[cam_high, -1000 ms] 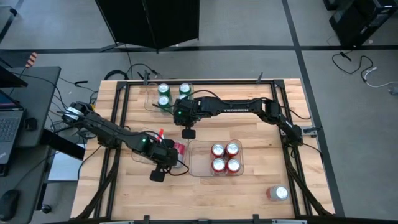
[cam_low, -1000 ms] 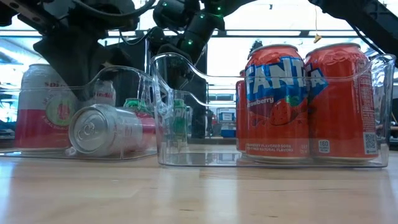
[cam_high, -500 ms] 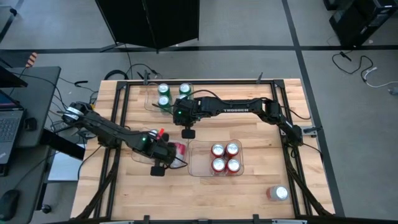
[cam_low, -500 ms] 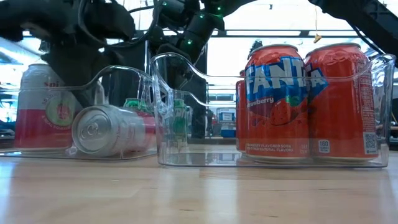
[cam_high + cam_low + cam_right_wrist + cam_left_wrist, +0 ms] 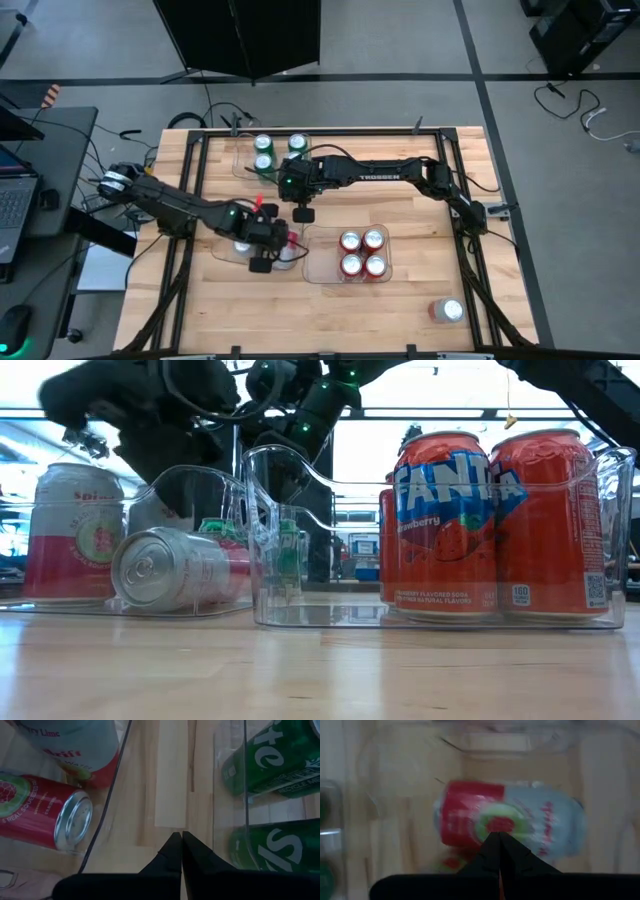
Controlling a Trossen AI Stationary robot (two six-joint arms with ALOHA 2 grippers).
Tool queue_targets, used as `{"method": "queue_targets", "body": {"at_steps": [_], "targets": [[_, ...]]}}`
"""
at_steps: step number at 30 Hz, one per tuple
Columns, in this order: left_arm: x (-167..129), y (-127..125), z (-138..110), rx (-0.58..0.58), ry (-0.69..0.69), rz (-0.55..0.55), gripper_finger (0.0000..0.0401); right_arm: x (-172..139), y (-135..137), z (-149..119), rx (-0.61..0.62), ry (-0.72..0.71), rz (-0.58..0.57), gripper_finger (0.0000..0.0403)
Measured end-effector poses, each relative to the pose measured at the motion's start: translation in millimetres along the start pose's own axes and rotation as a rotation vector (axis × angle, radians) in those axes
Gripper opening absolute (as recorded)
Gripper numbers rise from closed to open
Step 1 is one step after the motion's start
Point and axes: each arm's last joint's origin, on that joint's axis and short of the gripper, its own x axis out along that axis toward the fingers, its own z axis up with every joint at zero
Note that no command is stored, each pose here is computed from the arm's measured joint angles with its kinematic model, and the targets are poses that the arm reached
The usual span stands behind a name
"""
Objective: Sort soda cans
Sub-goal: Put the pink white soda can into the bottom left transparent bin
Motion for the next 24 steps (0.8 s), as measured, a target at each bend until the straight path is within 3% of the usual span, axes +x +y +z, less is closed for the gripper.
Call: {"method": "queue_targets", "body": {"at_steps": [6,12,19,24], "targets": [[2,15,6,-0.026,-0.050,0.077,0.0000,0,-1,0,0.000,0.002,-0.007,0.0001],[9,16,0,0.049,0.040,0.120,0.0000,0,-3,-1,-0.004,0.003,-0.012,0.0000],[15,21,-9,0.056,0.123,0.173,0.0000,0,-6,-2,0.002,0.006,-0.018,0.0001],[19,22,-5,0.043,0.093,0.148,0.0000,0,-6,-4,-0.007,0.030,-0.014,0.0001]]}}
